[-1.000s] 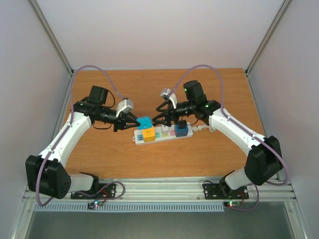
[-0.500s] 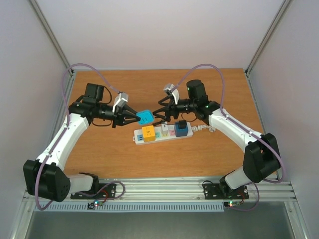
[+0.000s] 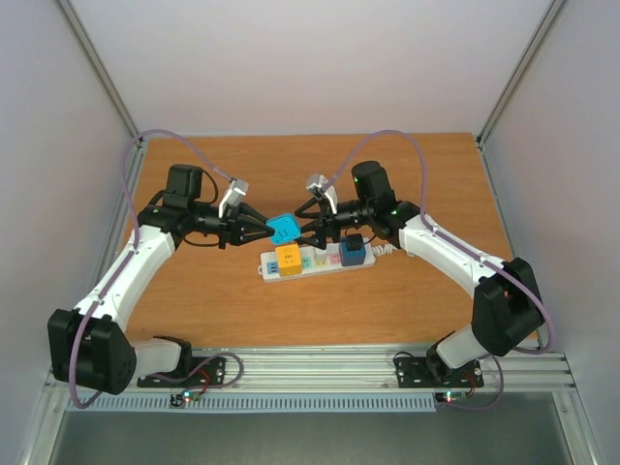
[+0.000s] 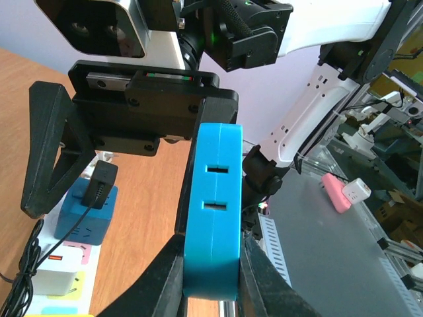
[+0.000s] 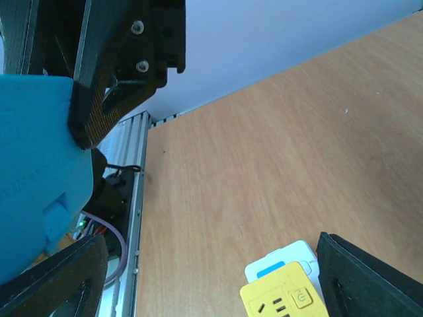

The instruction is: Pull the plug off the socket

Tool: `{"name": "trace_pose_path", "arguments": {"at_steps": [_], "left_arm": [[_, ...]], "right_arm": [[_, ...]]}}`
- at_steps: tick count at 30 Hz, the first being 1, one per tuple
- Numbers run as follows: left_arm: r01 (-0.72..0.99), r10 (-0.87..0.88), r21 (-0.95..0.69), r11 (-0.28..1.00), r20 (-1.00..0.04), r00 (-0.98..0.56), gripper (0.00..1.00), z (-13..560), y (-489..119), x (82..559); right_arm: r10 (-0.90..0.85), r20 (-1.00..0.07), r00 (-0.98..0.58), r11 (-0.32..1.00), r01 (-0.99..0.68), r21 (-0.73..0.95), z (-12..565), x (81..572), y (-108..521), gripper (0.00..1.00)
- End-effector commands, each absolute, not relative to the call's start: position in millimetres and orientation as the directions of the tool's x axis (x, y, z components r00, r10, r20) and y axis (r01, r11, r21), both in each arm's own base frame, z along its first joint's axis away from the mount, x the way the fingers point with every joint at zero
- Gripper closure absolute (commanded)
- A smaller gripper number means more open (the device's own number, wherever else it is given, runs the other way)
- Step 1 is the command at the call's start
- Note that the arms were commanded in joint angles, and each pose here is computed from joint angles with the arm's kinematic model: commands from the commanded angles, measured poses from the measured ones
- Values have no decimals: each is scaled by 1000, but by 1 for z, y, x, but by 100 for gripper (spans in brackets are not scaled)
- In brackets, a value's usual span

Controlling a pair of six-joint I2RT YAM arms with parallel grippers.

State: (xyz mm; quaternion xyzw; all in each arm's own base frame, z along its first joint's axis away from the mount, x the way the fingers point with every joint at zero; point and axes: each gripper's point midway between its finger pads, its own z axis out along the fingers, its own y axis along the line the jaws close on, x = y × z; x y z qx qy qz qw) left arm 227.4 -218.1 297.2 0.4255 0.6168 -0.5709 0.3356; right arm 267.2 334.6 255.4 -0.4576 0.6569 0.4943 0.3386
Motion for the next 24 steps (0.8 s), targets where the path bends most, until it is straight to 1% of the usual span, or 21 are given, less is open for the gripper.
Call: {"name": "trace_pose_path", "arguments": {"at_steps": [1, 9, 13, 15, 21, 24], "left_arm": [[919, 121, -393, -31, -914, -387, 99, 300, -219, 233], [921, 121, -389, 10, -914, -387, 99, 291, -219, 242], [904, 118, -426, 44, -896, -428, 99, 289, -219, 246], [904, 121, -426, 42, -896, -428, 99, 284, -219, 244], [898, 127, -437, 45, -889, -439, 99, 281, -221, 243], [894, 142, -447, 36, -883, -447, 99, 276, -225, 240]], "right_arm": [[-288, -898, -332, 11, -939, 343, 250, 248, 341, 13], [-270, -902, -338, -32, -933, 359, 262, 239, 340, 14], [-269, -900, -344, -15, -933, 361, 263, 241, 340, 14], [-257, -897, -359, 6, -929, 370, 264, 245, 341, 15], [-216, -895, -390, 149, -919, 364, 265, 275, 344, 16], [-203, -893, -402, 178, -912, 370, 265, 281, 344, 18]]}}
